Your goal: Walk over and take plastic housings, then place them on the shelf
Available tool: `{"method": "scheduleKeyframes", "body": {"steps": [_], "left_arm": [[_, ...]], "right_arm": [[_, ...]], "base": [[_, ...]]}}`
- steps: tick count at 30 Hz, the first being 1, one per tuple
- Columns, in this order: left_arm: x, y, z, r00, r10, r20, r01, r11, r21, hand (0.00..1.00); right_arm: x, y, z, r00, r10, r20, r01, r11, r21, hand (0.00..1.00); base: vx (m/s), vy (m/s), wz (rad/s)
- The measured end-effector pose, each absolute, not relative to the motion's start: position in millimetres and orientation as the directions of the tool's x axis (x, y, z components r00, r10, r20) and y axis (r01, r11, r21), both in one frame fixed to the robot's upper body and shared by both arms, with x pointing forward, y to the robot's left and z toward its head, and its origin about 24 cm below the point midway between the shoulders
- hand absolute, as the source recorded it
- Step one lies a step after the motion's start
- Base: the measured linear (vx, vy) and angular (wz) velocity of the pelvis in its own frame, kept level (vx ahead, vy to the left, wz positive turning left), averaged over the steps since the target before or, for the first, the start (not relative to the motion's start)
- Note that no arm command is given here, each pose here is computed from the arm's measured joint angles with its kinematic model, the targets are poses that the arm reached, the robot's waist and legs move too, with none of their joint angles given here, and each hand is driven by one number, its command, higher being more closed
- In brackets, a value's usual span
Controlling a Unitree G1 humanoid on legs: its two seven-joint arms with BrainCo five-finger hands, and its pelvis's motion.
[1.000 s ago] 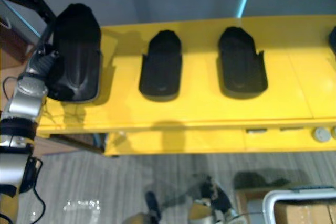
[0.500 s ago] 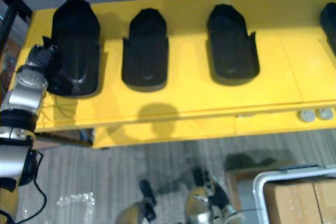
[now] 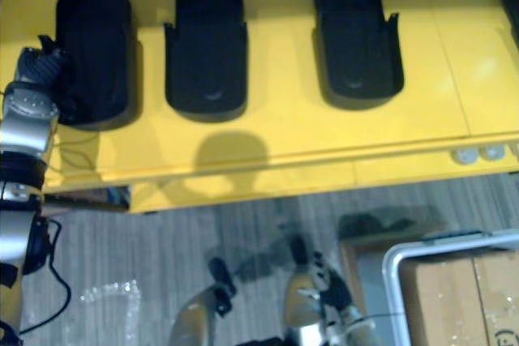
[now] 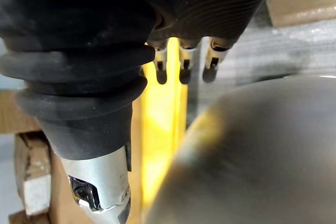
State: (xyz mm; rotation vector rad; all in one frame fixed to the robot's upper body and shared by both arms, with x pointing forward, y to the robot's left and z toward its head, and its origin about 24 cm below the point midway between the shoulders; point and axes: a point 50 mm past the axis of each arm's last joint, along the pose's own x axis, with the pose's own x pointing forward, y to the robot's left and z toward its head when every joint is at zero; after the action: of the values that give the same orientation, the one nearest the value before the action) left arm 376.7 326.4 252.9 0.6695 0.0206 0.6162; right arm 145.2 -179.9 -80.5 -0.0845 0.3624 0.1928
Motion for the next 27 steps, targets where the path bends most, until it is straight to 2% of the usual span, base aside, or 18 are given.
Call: {"method": "scheduleKeyframes", "body": {"steps": [9, 14, 18, 22, 27], "left_arm": [[374, 332, 255, 0.775, 0.599, 0.200, -0.592, 0.579, 0.560, 0.00], [370, 335, 261, 0.680, 0.678, 0.279, -0.710, 0.513, 0.483, 0.00], [364, 333, 280, 0.599, 0.682, 0.420, -0.799, 0.478, 0.364, 0.00], [363, 325, 293, 0.585, 0.639, 0.499, -0.808, 0.508, 0.297, 0.00], [356, 300, 302, 0.574, 0.520, 0.632, -0.762, 0.623, 0.180, 0.00]], "right_arm": [[149, -177, -78, 0.925, 0.167, -0.342, -0.197, 0.979, -0.053, 0.00], [149, -177, -77, 0.931, 0.148, -0.334, -0.179, 0.982, -0.062, 0.00], [148, -175, -76, 0.940, 0.134, -0.313, -0.162, 0.984, -0.067, 0.00], [143, -170, -78, 0.937, 0.142, -0.318, -0.186, 0.976, -0.114, 0.00], [135, -167, -81, 0.923, 0.155, -0.353, -0.220, 0.964, -0.153, 0.00]], "base": [[0.00, 0.000, 0.00], [0.00, 0.000, 0.00], [0.00, 0.001, -0.01], [0.04, -0.018, 0.04], [0.09, -0.031, 0.06]]}}
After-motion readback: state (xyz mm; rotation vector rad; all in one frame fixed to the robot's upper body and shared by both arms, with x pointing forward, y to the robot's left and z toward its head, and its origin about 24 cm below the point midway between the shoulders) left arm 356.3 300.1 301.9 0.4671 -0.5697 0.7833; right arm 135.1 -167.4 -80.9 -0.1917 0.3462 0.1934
